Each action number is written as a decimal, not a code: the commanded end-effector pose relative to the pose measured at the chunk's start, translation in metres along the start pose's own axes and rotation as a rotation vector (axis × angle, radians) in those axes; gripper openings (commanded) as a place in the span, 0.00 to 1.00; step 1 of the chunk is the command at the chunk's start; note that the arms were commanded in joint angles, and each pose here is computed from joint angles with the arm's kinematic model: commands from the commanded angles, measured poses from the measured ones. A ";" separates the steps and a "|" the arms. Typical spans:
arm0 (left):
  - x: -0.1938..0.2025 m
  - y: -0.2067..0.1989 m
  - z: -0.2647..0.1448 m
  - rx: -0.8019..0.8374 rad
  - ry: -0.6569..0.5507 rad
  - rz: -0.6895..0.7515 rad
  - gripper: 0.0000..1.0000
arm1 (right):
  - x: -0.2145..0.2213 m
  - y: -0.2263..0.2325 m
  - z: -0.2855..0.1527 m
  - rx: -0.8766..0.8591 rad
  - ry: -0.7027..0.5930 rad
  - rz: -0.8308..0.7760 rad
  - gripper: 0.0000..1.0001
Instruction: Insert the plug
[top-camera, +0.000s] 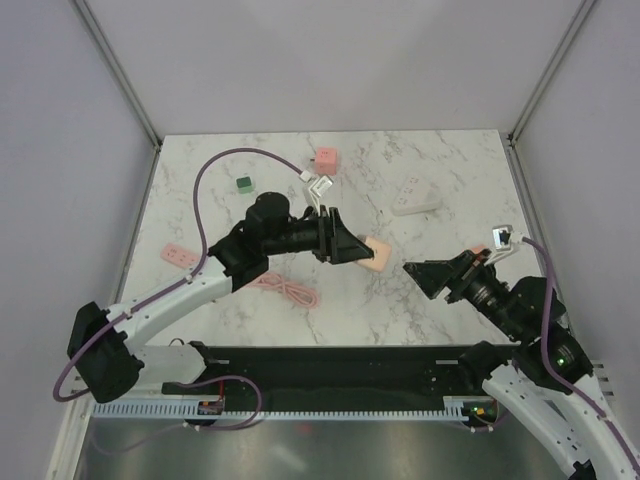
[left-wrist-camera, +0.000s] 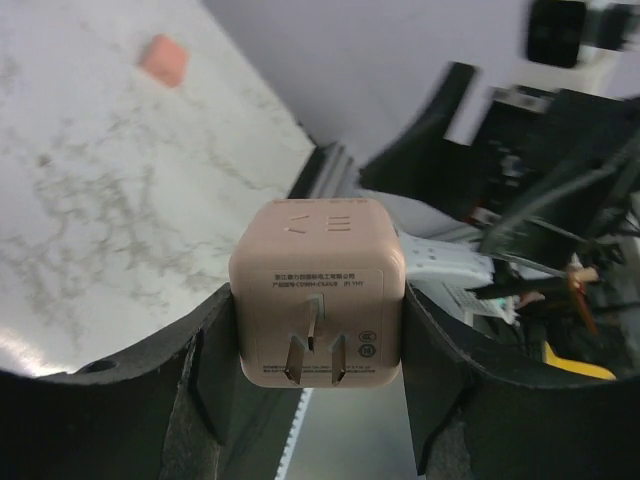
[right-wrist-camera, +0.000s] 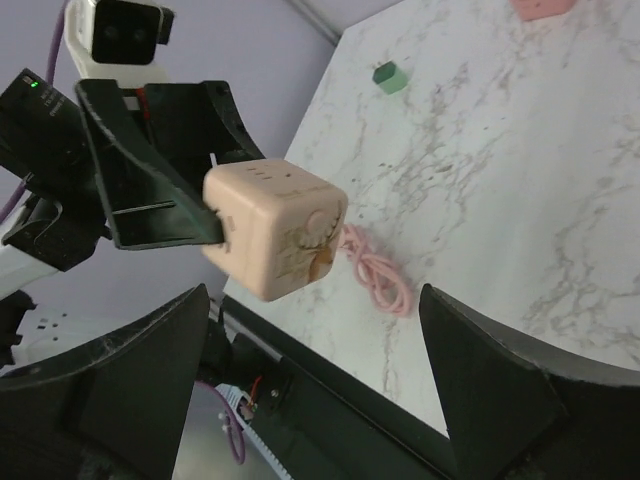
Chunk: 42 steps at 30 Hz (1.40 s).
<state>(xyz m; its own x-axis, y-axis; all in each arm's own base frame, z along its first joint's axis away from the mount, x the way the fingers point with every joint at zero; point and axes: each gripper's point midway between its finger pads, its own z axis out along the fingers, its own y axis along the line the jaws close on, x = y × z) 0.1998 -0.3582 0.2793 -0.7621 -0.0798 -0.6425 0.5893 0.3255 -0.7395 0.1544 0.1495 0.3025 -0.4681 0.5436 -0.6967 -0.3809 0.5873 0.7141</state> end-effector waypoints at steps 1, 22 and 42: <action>0.002 -0.066 -0.024 0.314 0.013 0.067 0.02 | 0.014 0.036 0.011 -0.240 0.048 0.072 0.93; -0.005 -0.091 -0.027 0.506 -0.068 -0.032 0.02 | 0.000 0.080 -0.003 -0.579 -0.071 0.129 0.88; -0.005 -0.108 -0.013 0.579 -0.064 -0.072 0.02 | -0.002 0.083 0.004 -0.572 -0.057 0.103 0.78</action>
<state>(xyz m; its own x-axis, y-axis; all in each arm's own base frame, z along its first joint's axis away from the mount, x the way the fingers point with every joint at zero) 0.1399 -0.3808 0.3330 -0.8216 -0.0957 -0.5619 0.5696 -0.1739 -0.8033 0.1368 0.2017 0.3343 -0.5296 0.6053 -0.5943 -0.6465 0.1655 0.7447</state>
